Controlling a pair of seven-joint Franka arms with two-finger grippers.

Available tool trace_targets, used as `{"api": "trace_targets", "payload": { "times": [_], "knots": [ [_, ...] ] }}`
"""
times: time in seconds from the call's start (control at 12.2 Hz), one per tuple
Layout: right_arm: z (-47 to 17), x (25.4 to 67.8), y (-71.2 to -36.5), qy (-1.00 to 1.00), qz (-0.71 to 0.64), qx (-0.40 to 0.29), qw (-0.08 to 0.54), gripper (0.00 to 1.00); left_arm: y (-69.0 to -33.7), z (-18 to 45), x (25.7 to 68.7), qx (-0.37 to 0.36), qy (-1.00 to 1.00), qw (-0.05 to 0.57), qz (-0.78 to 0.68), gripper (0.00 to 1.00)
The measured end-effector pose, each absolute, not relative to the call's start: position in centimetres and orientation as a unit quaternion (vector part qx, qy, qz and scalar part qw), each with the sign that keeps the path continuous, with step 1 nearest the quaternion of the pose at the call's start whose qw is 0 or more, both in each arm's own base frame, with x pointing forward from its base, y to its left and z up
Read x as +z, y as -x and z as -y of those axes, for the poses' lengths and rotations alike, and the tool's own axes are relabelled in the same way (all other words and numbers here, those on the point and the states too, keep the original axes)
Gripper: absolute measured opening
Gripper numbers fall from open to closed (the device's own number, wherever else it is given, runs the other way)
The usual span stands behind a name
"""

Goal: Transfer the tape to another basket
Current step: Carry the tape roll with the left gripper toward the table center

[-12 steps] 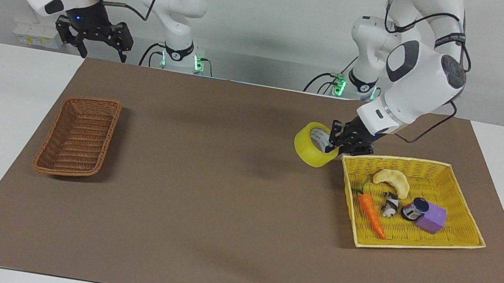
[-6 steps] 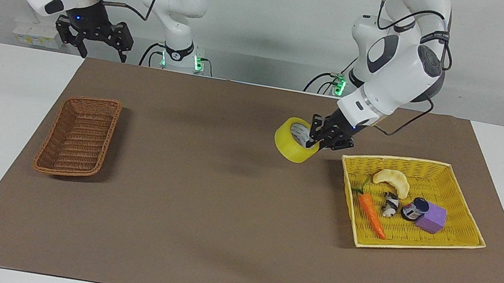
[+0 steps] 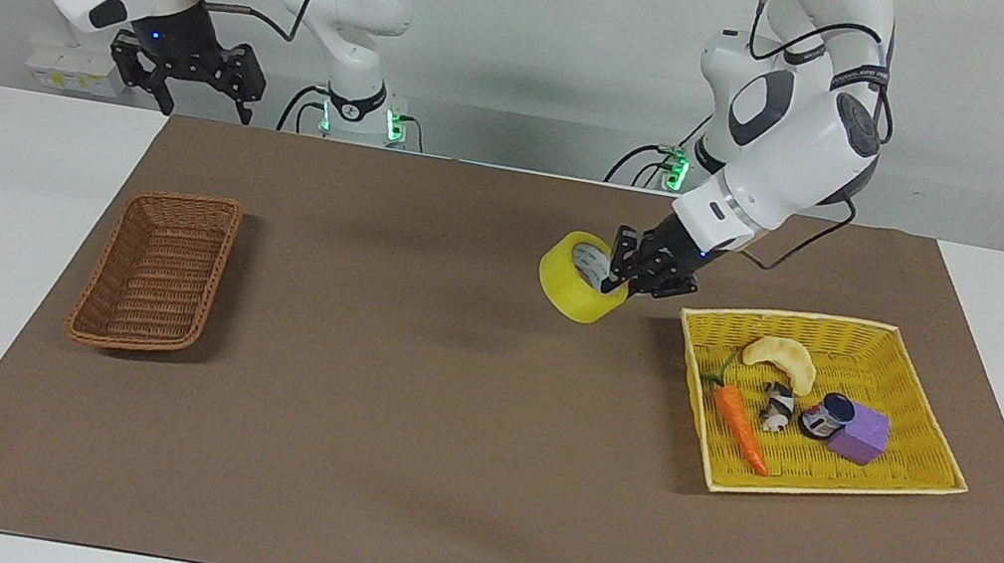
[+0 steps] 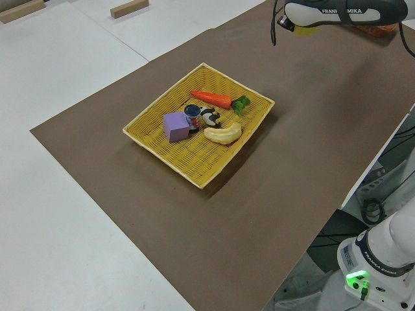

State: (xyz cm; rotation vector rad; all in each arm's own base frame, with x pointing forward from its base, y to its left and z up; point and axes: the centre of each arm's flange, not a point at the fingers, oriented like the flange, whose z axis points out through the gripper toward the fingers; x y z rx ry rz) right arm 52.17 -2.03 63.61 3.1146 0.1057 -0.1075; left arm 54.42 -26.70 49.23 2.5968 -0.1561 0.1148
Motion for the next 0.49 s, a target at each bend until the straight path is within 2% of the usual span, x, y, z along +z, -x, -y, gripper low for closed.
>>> {"api": "trace_targets", "payload": {
  "times": [0.49],
  "knots": [
    [2.02, 63.59, -52.17, -0.999, -0.034, -0.035, 0.012, 1.0, -54.25, 27.2, 49.12, 0.044, -0.958, 0.277, 0.052, 0.22]
  ]
}}
